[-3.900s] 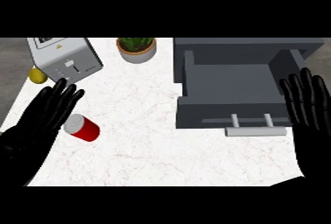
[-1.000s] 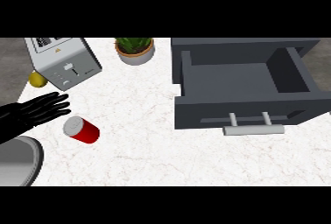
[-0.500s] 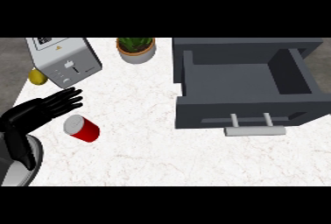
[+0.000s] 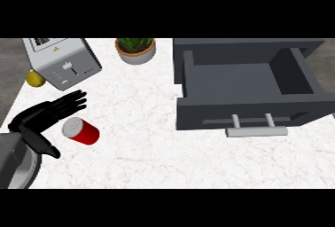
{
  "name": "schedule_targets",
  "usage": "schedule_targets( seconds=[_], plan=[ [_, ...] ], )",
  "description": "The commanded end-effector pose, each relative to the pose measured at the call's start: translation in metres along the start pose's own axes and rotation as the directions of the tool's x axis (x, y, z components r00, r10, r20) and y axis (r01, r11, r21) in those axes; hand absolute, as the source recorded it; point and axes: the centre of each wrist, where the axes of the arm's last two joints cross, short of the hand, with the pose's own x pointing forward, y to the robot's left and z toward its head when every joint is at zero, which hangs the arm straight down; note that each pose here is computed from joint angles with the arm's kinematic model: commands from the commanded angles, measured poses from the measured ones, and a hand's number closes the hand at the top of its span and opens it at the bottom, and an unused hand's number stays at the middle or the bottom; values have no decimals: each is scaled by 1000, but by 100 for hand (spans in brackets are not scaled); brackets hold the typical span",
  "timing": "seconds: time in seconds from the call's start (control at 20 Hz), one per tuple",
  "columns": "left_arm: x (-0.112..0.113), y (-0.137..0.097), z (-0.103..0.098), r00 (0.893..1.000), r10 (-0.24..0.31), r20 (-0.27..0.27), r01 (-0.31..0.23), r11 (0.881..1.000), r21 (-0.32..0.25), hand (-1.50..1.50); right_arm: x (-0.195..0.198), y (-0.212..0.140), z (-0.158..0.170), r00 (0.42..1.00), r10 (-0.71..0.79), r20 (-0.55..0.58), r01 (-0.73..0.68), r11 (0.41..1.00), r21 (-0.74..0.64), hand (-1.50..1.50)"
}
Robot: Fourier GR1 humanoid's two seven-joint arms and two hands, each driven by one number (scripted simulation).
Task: Pick up the can, place it into the drawer and close the drawer
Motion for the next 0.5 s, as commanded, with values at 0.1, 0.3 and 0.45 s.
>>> schedule_targets(
  seconds=[0.1, 0.3, 0.45],
  plan=[
    [-31, -7, -1, 999, 27, 42, -24, 998, -55, -150, -2, 3, -7, 1000, 10, -4, -10, 1000, 6, -150],
    [-43, -8, 5, 999, 49, 24, -47, 997, -59, -150, 0, 1, 1, 1000, 2, 10, -3, 999, 36, -150],
    [-32, 3, 4, 998, 57, 25, -57, 998, -34, -150, 0, -10, -3, 1000, 17, 19, -16, 1000, -8, -150]
  ],
)
